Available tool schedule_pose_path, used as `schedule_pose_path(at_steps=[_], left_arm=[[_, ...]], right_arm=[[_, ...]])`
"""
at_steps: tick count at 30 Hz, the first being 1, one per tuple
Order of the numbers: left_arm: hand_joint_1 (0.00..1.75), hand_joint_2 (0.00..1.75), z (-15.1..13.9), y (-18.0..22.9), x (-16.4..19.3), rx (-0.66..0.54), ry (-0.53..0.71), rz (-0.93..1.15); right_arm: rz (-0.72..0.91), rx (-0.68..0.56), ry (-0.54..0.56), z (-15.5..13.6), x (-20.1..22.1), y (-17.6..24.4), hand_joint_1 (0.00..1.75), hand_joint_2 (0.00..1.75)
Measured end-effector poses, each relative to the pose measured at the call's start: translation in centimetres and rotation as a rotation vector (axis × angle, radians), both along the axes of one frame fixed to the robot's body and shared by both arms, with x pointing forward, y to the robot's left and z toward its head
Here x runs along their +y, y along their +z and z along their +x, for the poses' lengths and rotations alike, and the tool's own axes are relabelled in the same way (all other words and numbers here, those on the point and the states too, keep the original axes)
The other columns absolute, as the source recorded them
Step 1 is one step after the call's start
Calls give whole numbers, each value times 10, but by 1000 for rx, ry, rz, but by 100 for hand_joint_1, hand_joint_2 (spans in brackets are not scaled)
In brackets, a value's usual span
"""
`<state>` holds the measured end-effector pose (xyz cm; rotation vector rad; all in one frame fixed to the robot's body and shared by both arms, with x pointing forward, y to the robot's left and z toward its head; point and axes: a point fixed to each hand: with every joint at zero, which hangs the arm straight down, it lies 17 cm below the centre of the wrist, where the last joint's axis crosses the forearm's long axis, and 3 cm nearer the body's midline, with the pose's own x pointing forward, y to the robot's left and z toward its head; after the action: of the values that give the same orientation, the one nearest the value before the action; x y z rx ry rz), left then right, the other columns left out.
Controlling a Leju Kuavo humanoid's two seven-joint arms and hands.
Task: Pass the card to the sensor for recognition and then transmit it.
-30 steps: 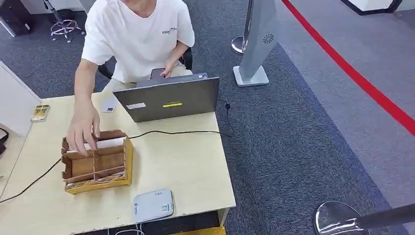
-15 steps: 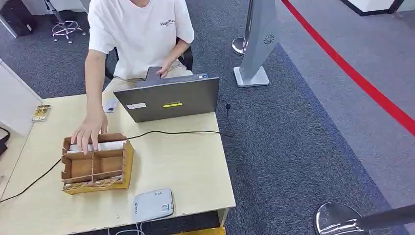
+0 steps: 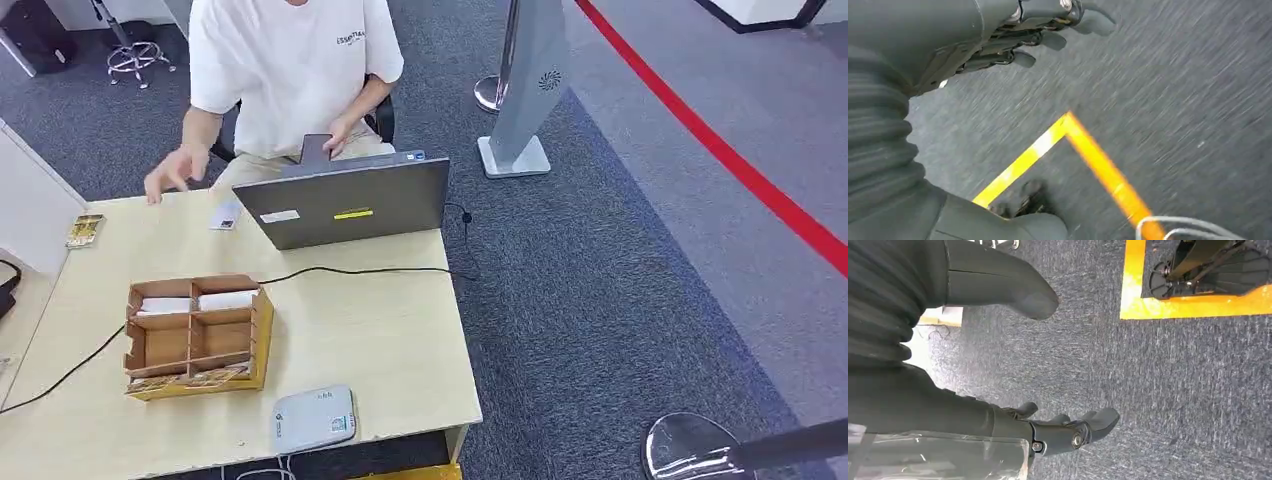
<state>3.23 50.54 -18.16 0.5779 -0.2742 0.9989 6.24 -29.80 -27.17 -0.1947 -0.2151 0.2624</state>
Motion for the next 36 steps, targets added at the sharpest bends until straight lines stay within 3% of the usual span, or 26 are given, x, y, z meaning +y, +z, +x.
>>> schedule_pose_path(at_steps=[10, 16, 21, 27, 36], left_arm=[[0, 175, 20, -75, -152, 30, -155, -341], [0, 175, 22, -89, -202, 75, -290, -473], [0, 175, 21, -93, -218, 165, -505, -495], [0, 175, 18, -95, -220, 225, -673, -515], [0, 175, 12, -97, -229, 260, -757, -555]], right_arm=[[20, 22, 43, 1, 18, 0, 0, 175], [67, 69, 70, -7, 33, 1, 0, 175], [61, 110, 101, -19, 39, 4, 0, 175], [-10, 190, 163, -36, 23, 8, 0, 175], [-64, 189, 230, -31, 16, 14, 0, 175]])
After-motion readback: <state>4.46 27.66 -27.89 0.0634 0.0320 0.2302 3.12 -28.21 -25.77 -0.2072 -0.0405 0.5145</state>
